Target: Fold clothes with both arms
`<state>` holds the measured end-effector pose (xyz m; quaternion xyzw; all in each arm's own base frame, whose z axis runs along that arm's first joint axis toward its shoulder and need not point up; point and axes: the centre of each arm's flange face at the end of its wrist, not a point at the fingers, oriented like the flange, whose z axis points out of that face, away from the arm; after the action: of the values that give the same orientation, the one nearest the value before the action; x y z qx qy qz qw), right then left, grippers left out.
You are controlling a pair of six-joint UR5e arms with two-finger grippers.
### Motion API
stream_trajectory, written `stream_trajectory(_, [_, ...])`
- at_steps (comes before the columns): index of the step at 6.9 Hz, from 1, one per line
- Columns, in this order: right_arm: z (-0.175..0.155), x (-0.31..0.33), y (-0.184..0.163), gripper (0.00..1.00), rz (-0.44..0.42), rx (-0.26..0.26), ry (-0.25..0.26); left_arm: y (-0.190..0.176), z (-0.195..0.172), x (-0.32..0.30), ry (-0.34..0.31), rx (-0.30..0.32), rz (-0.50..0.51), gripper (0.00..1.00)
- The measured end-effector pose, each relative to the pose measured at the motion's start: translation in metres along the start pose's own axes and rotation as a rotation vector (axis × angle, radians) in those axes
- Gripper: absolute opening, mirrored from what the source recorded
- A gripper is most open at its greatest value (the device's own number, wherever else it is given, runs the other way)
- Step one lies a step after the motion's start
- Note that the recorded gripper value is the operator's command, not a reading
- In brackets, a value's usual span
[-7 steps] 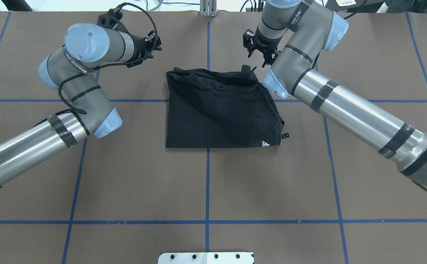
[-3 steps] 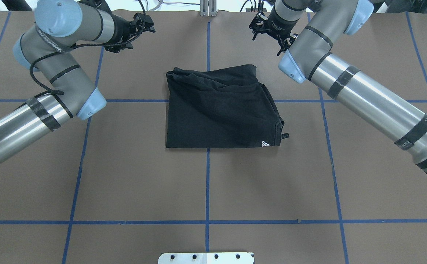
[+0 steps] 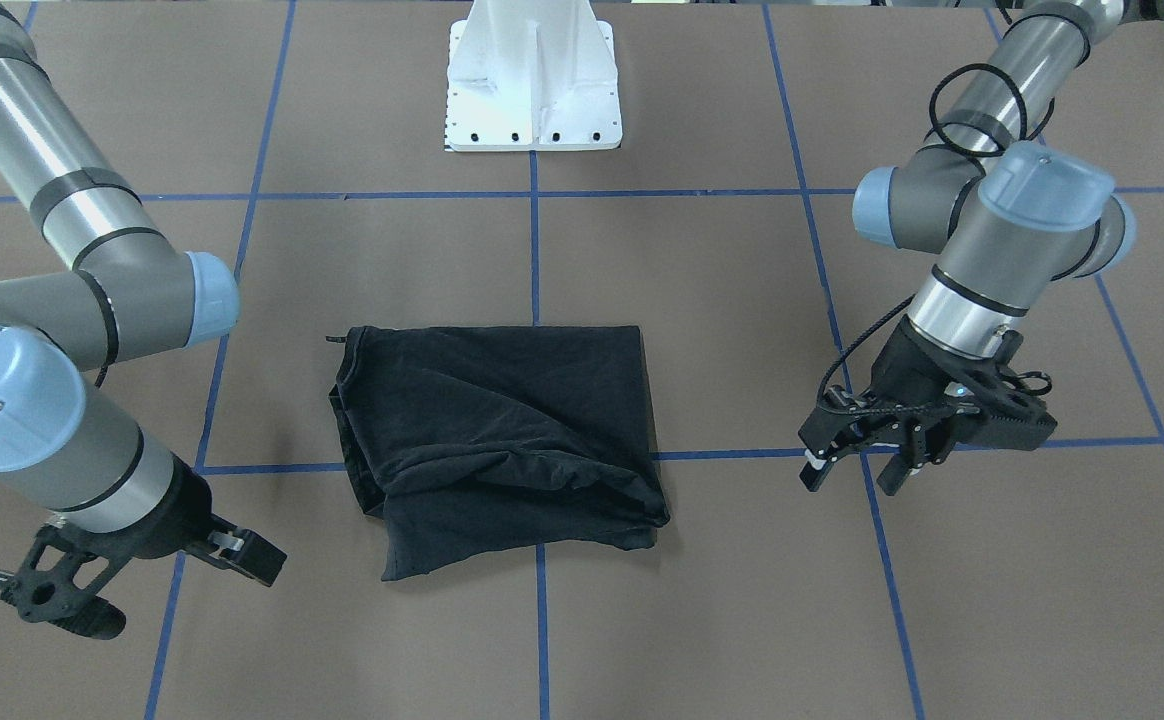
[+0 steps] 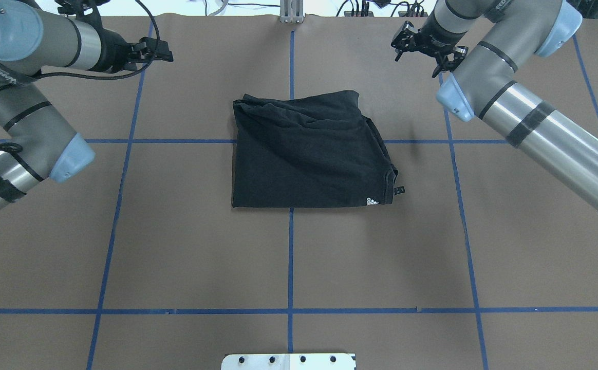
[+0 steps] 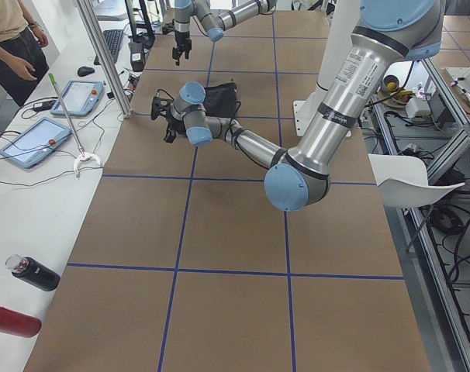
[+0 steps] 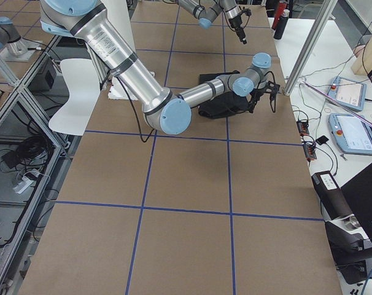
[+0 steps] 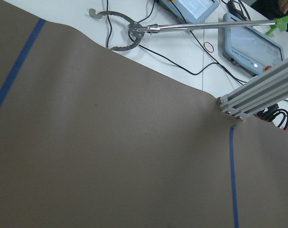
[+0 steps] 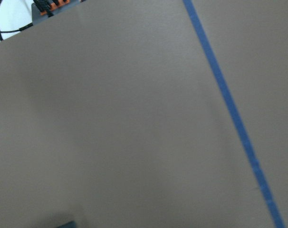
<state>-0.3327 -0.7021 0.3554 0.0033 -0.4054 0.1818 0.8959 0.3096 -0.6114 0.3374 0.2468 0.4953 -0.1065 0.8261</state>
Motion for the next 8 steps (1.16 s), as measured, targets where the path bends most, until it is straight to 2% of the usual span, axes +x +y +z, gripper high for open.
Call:
stream_trajectory(2, [-0.021, 0.091, -0.022, 1.0, -0.188, -0.016, 0.074, 0.004, -0.039, -0.087, -0.075, -0.078, 0.269, 1.0])
stream_trajectory(3, [-0.026, 0.141, -0.032, 1.0, -0.24, -0.033, 0.095, 0.002, -0.061, -0.141, -0.099, -0.128, 0.382, 1.0])
stream_trajectory(4, [-0.031, 0.194, -0.041, 1.0, -0.269, -0.056, 0.104, 0.002, -0.081, -0.188, -0.125, -0.179, 0.453, 1.0])
stream_trajectory(5, [-0.038, 0.251, -0.047, 1.0, -0.293, -0.084, 0.093, 0.001, -0.105, -0.232, -0.138, -0.229, 0.501, 1.0])
stream_trajectory(6, [-0.046, 0.307, -0.047, 1.0, -0.326, -0.102, 0.085, -0.001, -0.133, -0.272, -0.139, -0.252, 0.523, 1.0])
stream_trajectory(8, [-0.059, 0.387, -0.036, 1.0, -0.382, -0.113, 0.086, 0.003, -0.177, -0.325, -0.161, -0.248, 0.498, 1.0])
